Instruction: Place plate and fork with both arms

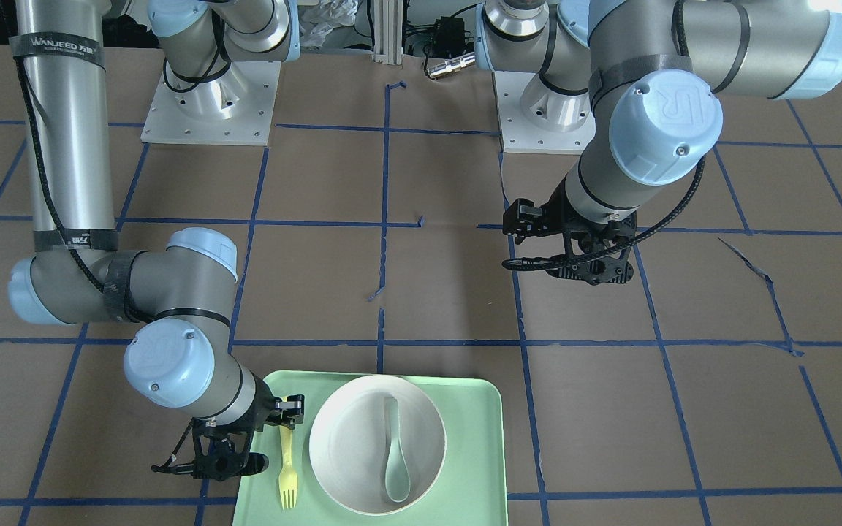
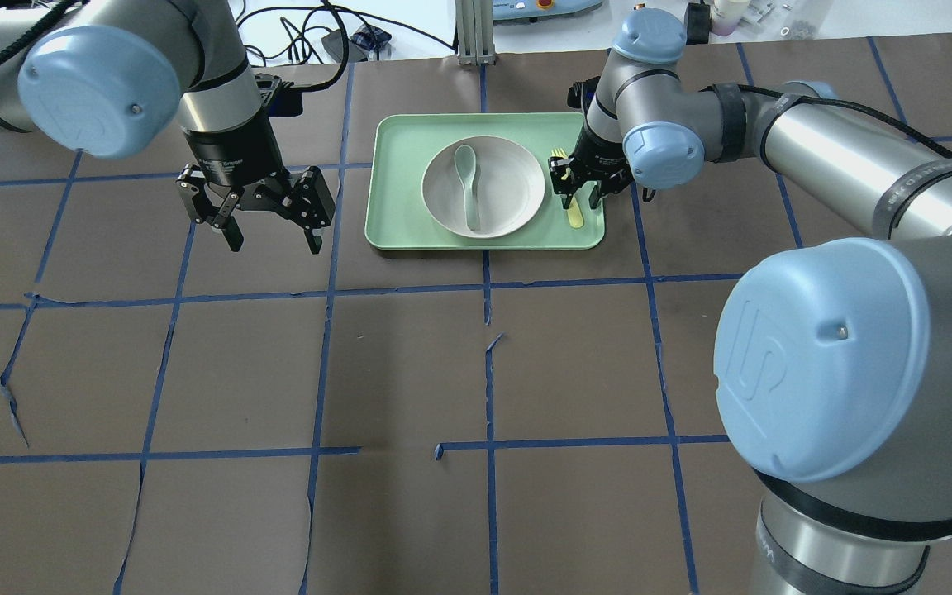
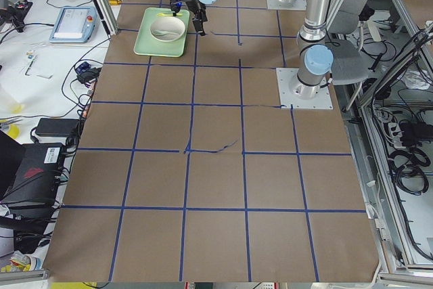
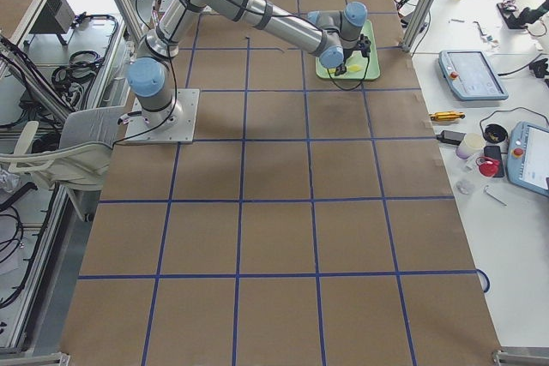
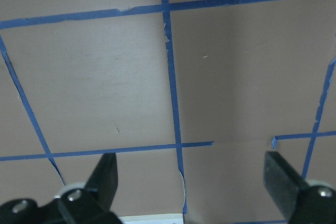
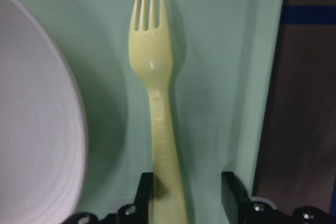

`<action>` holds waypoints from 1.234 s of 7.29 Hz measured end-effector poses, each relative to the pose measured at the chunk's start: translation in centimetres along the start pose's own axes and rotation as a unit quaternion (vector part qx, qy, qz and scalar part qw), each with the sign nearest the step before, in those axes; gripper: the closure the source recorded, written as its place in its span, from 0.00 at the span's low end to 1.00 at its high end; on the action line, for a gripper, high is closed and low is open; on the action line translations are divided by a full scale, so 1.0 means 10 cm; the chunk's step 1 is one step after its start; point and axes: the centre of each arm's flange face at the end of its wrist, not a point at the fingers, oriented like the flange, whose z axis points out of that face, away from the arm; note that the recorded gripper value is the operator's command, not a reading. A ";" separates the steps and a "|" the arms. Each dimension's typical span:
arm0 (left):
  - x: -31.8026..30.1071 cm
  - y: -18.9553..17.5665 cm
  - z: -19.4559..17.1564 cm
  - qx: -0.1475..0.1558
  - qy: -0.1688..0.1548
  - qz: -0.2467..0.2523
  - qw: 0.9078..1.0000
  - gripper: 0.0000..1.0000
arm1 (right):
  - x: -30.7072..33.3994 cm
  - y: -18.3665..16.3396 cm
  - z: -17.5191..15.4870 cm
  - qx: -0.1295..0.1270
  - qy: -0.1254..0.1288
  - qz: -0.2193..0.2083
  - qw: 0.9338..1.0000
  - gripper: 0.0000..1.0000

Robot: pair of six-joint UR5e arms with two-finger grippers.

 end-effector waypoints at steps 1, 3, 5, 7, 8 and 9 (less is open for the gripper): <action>0.00 0.00 0.00 0.000 0.000 0.000 1.000 0.00 | 0.01 0.05 -0.06 0.001 0.006 -0.001 1.000 0.00; 0.00 0.00 0.00 0.000 0.000 0.000 1.000 0.00 | -0.02 0.18 -0.57 0.013 0.024 0.008 1.000 0.00; 0.00 0.00 0.00 0.000 0.000 0.001 1.000 0.00 | -0.09 0.35 -1.00 0.010 0.034 0.023 0.999 0.00; 0.00 0.00 -0.02 0.003 0.000 -0.001 1.000 0.00 | -0.11 0.62 -1.42 -0.016 0.070 0.025 0.997 0.00; 0.02 0.02 -0.08 0.010 0.000 -0.009 1.000 0.00 | -0.11 0.81 -1.69 -0.028 0.087 0.025 0.996 0.00; 0.06 0.06 -0.15 0.021 -0.001 -0.029 0.999 0.00 | -0.13 1.00 -1.93 -0.038 0.094 0.025 0.995 0.00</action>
